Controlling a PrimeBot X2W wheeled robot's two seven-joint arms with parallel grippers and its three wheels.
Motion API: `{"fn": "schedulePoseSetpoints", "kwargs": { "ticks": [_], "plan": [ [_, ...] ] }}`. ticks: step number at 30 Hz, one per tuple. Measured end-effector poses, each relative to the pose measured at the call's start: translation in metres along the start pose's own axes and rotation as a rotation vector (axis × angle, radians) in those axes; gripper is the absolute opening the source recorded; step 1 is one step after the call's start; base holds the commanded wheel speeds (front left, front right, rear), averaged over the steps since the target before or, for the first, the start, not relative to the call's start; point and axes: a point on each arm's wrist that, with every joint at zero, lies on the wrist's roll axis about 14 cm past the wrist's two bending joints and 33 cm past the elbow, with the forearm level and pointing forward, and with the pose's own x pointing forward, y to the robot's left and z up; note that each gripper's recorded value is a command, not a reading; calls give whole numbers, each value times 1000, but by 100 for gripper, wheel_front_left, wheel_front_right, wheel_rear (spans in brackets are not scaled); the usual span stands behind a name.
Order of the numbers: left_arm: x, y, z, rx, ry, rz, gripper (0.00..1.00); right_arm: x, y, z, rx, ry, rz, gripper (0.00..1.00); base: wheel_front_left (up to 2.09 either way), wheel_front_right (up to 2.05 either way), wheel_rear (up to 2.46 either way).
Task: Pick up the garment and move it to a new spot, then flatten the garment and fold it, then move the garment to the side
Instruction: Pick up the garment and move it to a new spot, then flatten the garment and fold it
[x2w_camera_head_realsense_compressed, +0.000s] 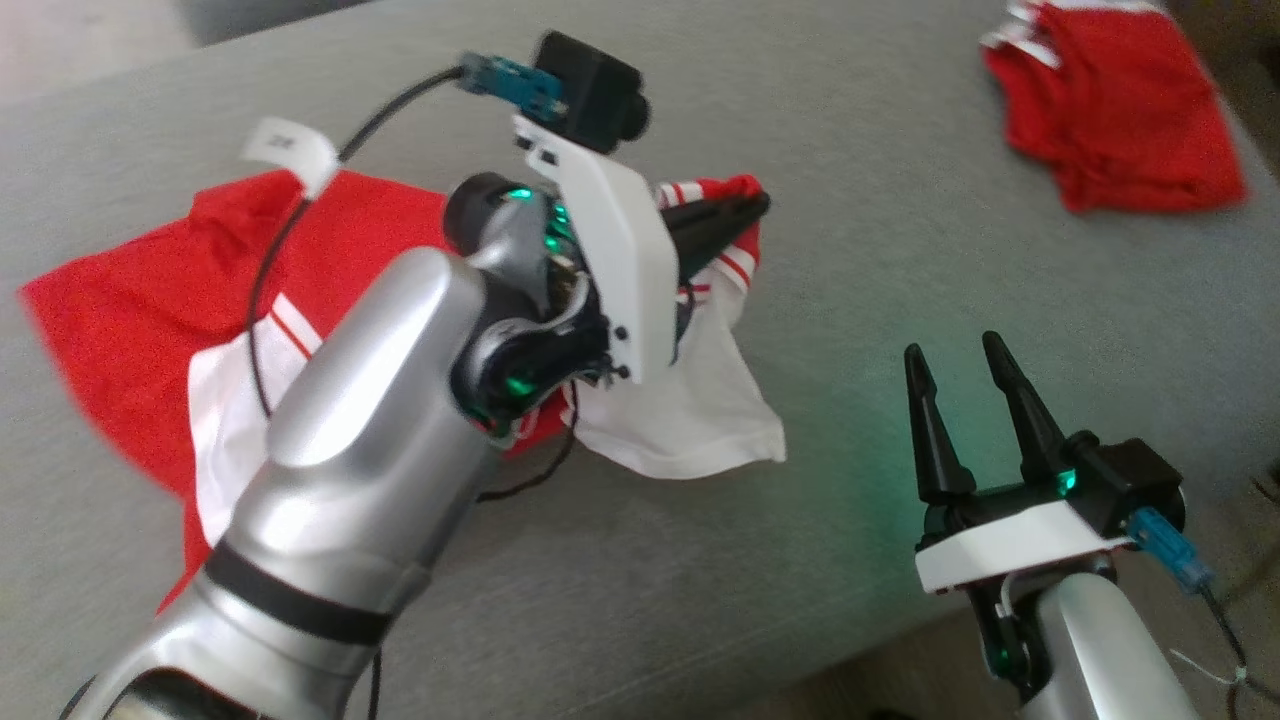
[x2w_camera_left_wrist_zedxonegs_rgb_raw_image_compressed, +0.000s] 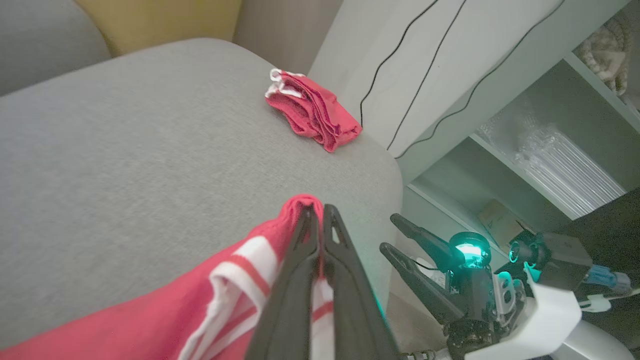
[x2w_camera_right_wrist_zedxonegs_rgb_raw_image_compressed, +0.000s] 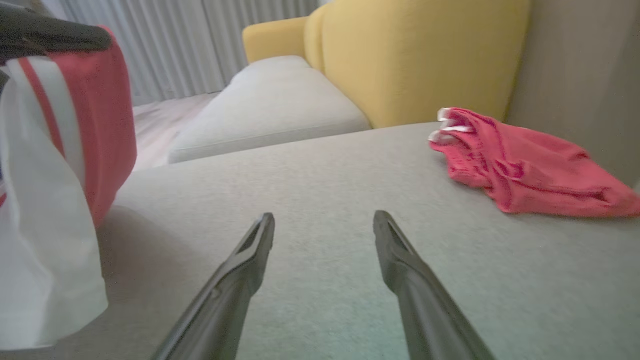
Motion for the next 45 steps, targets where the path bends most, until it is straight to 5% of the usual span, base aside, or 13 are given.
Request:
{"fn": "schedulePoseSetpoints", "kwargs": {
  "ticks": [3, 4, 5, 6, 7, 15, 24, 28, 37, 45],
  "plan": [
    [24, -13, -15, -7, 35, -64, 2, -10, -17, -4, 9, 17, -58, 100, 0, 0, 0],
    [31, -16, -18, -9, 33, -78, 15, -13, -22, -5, 11, 21, -75, 100, 0, 0, 0],
    [37, -19, -23, -5, 35, -89, 36, -16, -26, -6, 10, 25, -89, 100, 0, 0, 0],
    [42, -21, -27, -5, 30, -96, 84, -18, -30, -7, 10, 27, -102, 100, 0, 0, 0],
    [47, -21, -30, -3, 24, -99, 100, -20, -33, -7, 11, 30, -114, 100, 0, 0, 0],
    [52, -11, -22, 155, -116, -37, 100, -21, -40, -4, 8, 19, -134, 100, 0, 0, 0],
    [21, -4, -2, 197, -304, 119, 100, -11, -31, 8, -21, -21, -92, 100, 0, 0, 0],
    [-8, 13, -14, 184, -356, 274, 100, -18, -25, 4, -29, -13, -75, 100, 0, 0, 0],
    [-130, 117, -73, 187, -251, 788, 100, -17, 7, -2, -36, -5, 28, 100, 0, 0, 0],
    [-183, 148, -109, 90, -149, 973, 100, -15, 23, -13, -41, 26, 77, 100, 0, 0, 0]
  ]
}}
